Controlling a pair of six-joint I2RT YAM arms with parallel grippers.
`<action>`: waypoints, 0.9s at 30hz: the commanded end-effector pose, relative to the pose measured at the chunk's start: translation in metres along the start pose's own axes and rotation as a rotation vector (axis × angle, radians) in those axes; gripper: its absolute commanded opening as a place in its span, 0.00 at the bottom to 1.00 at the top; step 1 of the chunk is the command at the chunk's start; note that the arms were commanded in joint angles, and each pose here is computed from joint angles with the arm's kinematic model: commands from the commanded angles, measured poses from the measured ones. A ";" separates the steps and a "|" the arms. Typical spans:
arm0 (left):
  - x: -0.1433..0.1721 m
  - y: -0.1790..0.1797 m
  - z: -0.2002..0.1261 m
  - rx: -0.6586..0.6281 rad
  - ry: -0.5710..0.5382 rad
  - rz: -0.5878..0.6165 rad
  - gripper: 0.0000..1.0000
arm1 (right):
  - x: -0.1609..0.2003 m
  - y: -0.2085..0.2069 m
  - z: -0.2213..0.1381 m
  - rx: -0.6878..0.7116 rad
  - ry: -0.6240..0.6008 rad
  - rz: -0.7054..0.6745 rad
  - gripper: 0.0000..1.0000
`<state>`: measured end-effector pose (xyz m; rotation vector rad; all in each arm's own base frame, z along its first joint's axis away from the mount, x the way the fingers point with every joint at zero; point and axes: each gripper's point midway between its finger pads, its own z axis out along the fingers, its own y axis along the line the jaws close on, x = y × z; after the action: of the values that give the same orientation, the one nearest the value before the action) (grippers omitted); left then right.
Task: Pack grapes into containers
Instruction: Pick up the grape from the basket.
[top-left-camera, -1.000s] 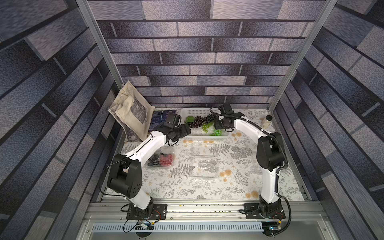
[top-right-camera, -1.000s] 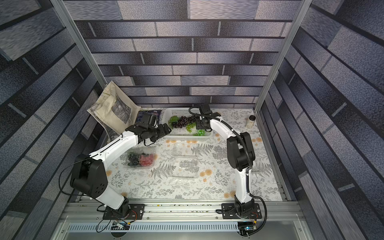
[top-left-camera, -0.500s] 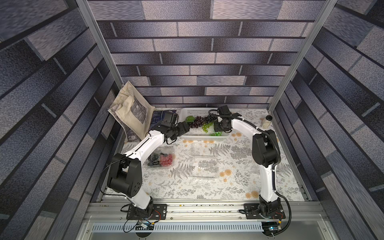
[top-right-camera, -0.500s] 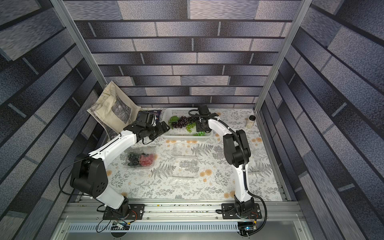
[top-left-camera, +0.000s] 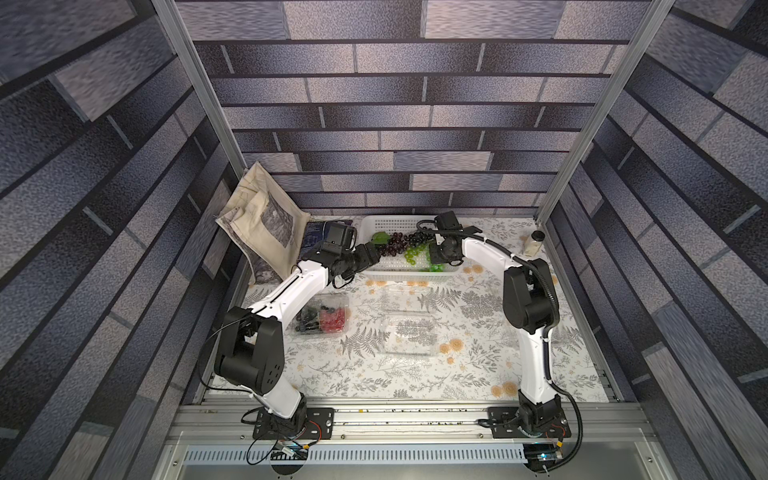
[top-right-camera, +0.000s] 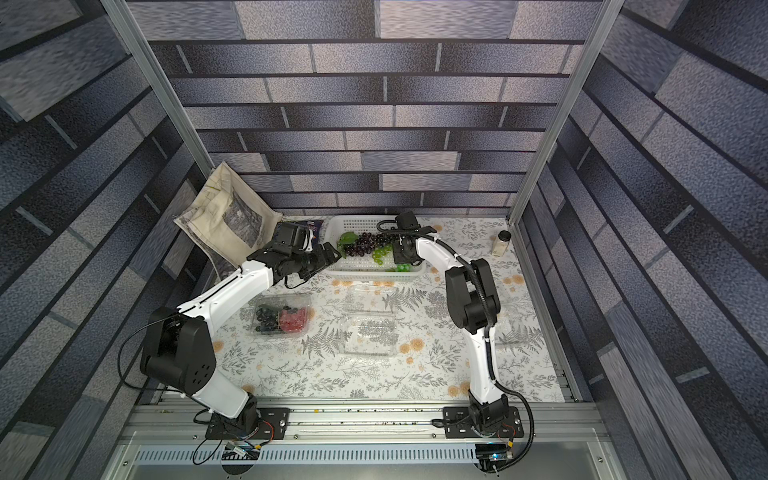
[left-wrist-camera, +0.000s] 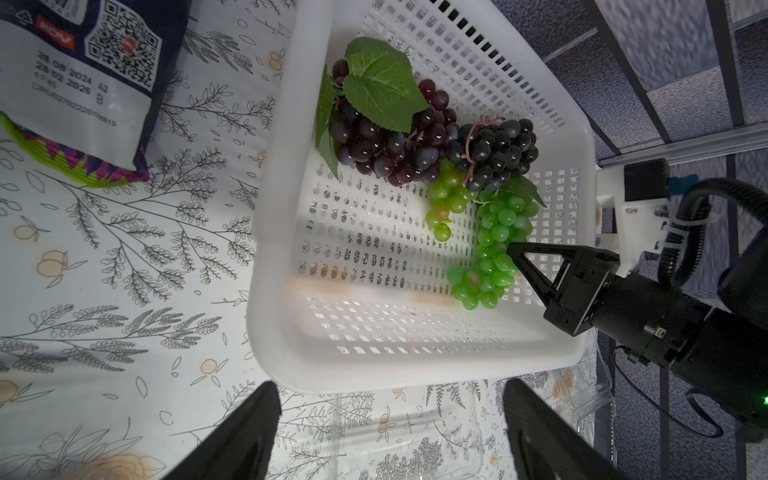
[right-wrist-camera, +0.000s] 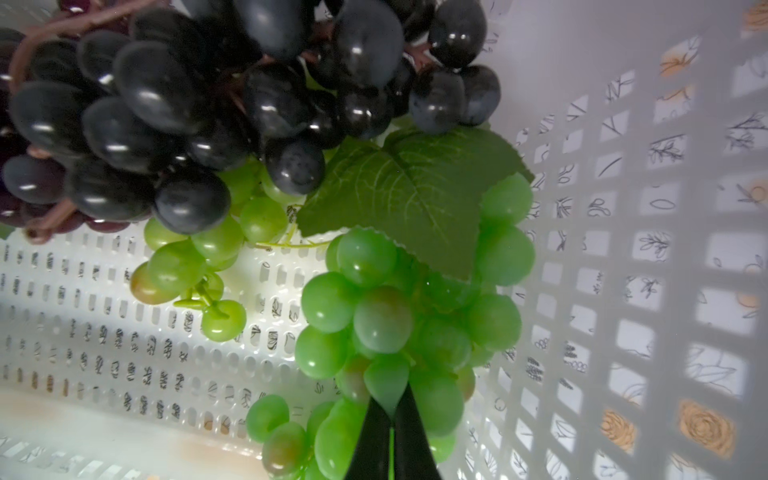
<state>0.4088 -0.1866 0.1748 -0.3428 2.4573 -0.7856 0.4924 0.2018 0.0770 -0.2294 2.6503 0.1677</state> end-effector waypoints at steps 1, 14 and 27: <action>-0.001 0.001 -0.001 0.012 -0.004 -0.011 0.86 | -0.023 0.000 -0.045 -0.020 -0.101 0.007 0.00; -0.003 -0.006 -0.008 0.040 -0.030 -0.017 0.86 | -0.047 0.026 -0.148 -0.176 -0.250 -0.046 0.00; -0.003 -0.016 -0.025 0.057 -0.054 0.001 0.86 | -0.011 0.064 -0.214 -0.263 -0.264 -0.165 0.00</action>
<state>0.4077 -0.1873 0.1914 -0.3438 2.3973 -0.8194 0.4212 0.2225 0.2688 -0.3916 2.3254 0.4308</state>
